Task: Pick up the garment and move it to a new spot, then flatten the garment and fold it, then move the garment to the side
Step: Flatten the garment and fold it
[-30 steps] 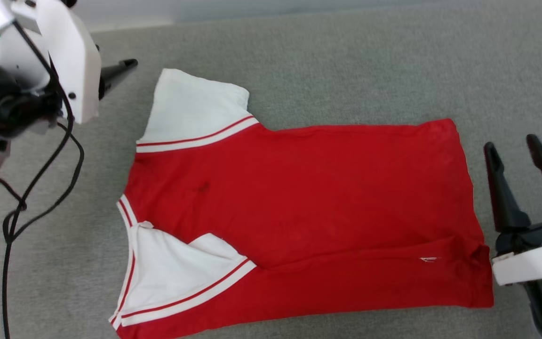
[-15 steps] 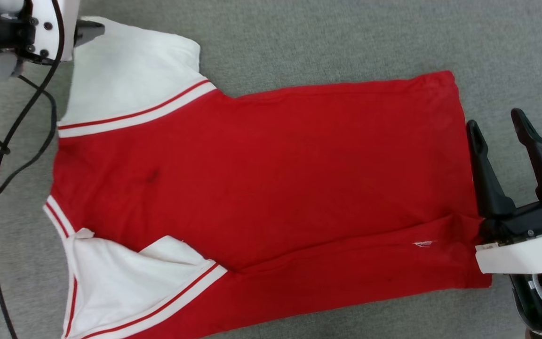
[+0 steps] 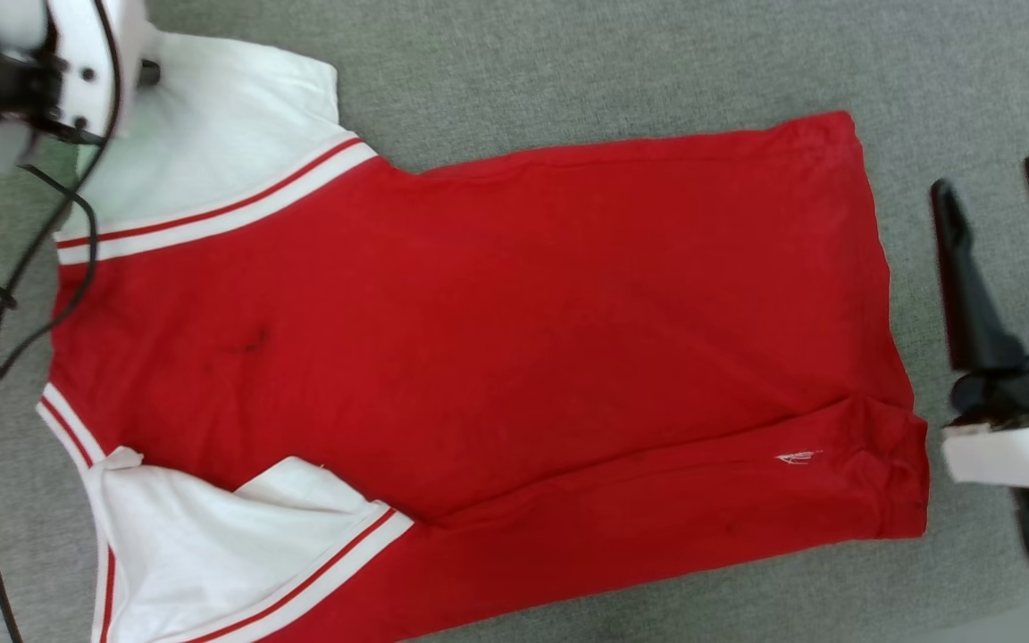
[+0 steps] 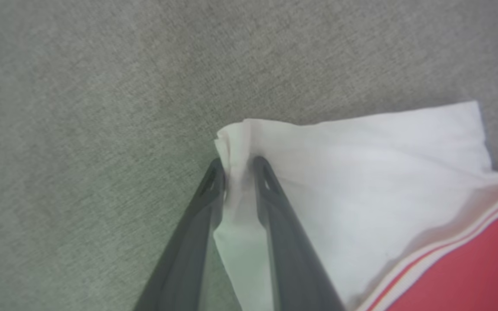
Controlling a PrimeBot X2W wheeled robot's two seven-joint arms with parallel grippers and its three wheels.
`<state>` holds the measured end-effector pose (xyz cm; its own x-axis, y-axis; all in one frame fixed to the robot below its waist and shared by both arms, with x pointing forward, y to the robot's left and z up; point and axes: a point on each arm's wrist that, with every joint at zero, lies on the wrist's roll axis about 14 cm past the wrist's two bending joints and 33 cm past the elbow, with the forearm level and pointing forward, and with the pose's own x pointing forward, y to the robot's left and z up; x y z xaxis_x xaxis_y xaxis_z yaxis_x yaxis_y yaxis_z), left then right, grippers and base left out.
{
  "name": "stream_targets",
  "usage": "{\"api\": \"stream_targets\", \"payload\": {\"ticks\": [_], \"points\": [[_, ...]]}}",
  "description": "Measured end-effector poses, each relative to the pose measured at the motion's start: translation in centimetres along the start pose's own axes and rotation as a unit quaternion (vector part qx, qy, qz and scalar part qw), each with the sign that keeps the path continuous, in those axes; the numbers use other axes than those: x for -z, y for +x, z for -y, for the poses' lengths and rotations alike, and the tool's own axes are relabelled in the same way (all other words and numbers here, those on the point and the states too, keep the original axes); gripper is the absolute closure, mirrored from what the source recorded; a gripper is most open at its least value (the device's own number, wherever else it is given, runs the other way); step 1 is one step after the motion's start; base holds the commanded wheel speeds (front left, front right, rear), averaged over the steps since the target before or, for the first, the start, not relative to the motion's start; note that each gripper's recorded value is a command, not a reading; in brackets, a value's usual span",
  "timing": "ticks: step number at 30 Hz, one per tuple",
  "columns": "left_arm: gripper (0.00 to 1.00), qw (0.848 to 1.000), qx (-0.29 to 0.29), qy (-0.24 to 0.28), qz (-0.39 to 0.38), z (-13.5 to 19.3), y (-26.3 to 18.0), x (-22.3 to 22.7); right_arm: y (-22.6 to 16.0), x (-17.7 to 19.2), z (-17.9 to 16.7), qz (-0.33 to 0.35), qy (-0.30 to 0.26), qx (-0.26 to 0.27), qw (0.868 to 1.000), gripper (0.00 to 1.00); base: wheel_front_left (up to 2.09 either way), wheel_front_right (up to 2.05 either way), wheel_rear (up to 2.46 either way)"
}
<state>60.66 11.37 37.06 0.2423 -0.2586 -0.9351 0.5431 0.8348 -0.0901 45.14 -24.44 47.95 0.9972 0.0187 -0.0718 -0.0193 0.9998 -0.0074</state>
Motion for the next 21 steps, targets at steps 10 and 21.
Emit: {"api": "stream_targets", "payload": {"ticks": [10,21], "points": [[1.0,0.997,0.0,0.038,0.061,1.8,-3.9,-1.1,3.5,-4.5,0.8,-0.052,-0.1,-0.051,0.992,0.0,0.0,0.0,0.0],[1.0,0.992,0.0,0.061,0.106,2.8,-7.4,-0.6,5.7,0.6,0.7,-0.358,-0.151,-0.119,0.914,0.0,0.0,0.0,0.0]]}}
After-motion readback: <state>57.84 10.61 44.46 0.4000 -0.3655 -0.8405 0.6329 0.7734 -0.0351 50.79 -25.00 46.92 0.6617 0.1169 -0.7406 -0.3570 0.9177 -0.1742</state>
